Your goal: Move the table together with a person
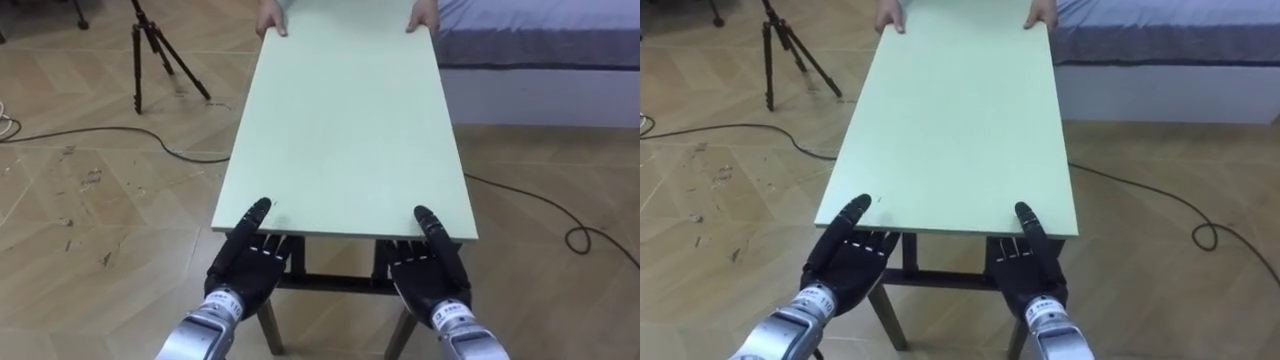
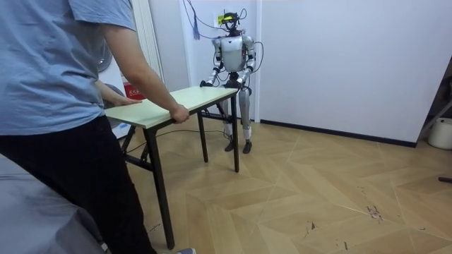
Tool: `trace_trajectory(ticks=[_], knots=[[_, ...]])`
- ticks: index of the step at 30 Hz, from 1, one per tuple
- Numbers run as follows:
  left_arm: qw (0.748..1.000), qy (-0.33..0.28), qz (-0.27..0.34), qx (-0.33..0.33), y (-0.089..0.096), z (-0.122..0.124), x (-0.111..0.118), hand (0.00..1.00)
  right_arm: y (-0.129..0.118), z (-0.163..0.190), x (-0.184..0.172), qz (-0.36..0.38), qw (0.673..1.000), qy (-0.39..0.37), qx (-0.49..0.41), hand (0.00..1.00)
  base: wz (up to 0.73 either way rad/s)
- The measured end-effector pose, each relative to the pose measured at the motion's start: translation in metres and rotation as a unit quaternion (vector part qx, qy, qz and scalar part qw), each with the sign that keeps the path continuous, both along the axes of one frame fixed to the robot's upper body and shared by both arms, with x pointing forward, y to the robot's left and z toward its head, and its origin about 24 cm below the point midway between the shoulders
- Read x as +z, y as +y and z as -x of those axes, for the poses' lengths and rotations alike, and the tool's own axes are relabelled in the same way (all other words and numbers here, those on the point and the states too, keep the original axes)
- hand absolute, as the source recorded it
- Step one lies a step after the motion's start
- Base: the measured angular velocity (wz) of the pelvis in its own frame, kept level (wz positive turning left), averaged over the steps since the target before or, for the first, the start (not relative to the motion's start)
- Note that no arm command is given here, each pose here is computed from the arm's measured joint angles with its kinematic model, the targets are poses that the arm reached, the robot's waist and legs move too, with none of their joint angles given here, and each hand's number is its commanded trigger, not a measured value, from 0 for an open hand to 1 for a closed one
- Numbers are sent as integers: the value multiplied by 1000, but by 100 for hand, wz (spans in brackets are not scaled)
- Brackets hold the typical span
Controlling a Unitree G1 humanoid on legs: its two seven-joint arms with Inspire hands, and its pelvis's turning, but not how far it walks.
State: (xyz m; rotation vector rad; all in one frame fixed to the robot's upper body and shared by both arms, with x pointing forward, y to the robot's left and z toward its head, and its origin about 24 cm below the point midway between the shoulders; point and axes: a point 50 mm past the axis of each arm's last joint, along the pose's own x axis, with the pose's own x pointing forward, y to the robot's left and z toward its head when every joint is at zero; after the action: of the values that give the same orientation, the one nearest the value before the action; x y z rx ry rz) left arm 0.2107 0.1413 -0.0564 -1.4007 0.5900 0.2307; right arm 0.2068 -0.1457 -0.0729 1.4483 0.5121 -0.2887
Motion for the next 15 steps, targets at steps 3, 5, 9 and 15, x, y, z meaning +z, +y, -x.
trace_trajectory(ticks=[3, 5, 9, 15], knots=[[1000, 13, -7, 11, 2, 1, -3, 100, 7, 0, 0, -1, 1000, 0, 5, 100, -9], [1000, 14, -9, 10, 2, 1, -3, 100, 8, 0, 0, 4, 1000, -1, 6, 100, 0], [1000, 13, -14, 10, 1, 1, -3, 100, 7, 0, 0, 10, 1000, -2, 3, 100, 0], [1000, 13, -22, 10, -1, 1, -3, 100, 6, 0, 0, 19, 1000, -3, 3, 100, 0]])
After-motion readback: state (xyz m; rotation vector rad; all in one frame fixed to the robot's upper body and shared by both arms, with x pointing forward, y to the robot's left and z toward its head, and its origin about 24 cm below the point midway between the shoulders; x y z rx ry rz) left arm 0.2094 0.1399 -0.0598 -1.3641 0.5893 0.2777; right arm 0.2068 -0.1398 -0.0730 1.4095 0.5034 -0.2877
